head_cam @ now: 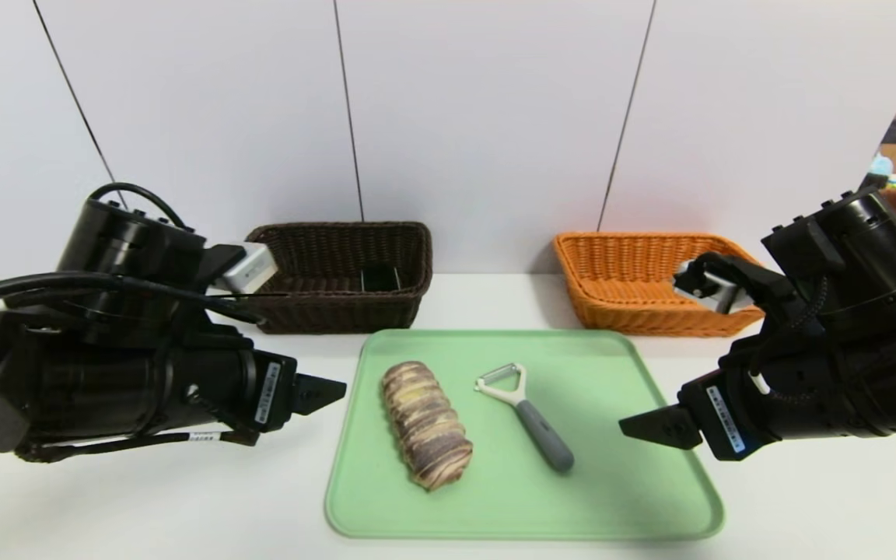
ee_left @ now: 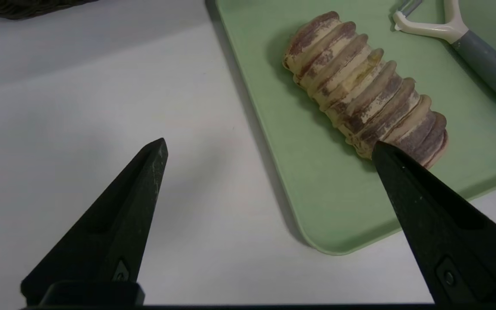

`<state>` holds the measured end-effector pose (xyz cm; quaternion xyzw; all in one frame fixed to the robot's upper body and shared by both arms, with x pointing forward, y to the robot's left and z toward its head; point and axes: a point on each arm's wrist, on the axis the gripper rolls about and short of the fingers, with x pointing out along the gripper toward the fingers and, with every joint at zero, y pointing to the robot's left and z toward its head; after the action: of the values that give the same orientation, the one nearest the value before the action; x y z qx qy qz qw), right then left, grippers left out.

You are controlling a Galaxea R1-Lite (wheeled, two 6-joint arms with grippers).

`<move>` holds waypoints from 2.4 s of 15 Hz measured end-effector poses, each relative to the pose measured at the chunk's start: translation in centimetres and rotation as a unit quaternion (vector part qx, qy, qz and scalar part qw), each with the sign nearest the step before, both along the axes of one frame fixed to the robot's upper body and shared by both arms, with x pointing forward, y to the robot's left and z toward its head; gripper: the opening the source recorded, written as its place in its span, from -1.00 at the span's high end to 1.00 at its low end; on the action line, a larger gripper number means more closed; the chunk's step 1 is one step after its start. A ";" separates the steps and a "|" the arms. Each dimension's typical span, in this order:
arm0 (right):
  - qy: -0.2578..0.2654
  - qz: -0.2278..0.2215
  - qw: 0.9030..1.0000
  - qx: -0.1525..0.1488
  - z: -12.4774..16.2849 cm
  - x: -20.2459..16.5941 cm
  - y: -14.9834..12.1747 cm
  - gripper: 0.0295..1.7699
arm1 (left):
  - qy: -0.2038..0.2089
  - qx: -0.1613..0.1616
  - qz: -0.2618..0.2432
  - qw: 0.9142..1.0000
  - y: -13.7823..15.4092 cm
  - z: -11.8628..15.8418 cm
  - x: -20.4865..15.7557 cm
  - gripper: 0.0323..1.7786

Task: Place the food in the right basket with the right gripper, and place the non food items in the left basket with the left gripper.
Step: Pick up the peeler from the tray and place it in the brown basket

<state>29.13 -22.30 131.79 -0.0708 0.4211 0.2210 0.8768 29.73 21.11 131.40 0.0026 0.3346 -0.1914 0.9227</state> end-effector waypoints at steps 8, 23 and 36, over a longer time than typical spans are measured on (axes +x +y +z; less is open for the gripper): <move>-0.001 0.000 1.000 0.000 0.0 0.0 0.0 -0.91 | 0.029 0.020 -0.007 0.999 -3.7 -1.3 0.9 -0.90; 0.009 -0.026 1.000 0.007 -0.2 0.2 -0.2 -0.92 | 0.052 0.012 0.019 0.998 -11.2 0.9 2.5 -0.90; 0.006 -0.061 0.998 -0.002 -0.6 -0.9 -2.1 -0.92 | 0.096 0.019 0.034 0.995 -18.8 -0.6 3.1 -0.90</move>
<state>28.22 -24.37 131.24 -0.0458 0.4308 0.1667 0.8858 32.88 2.27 130.76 -0.0097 0.4248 -0.1531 0.8922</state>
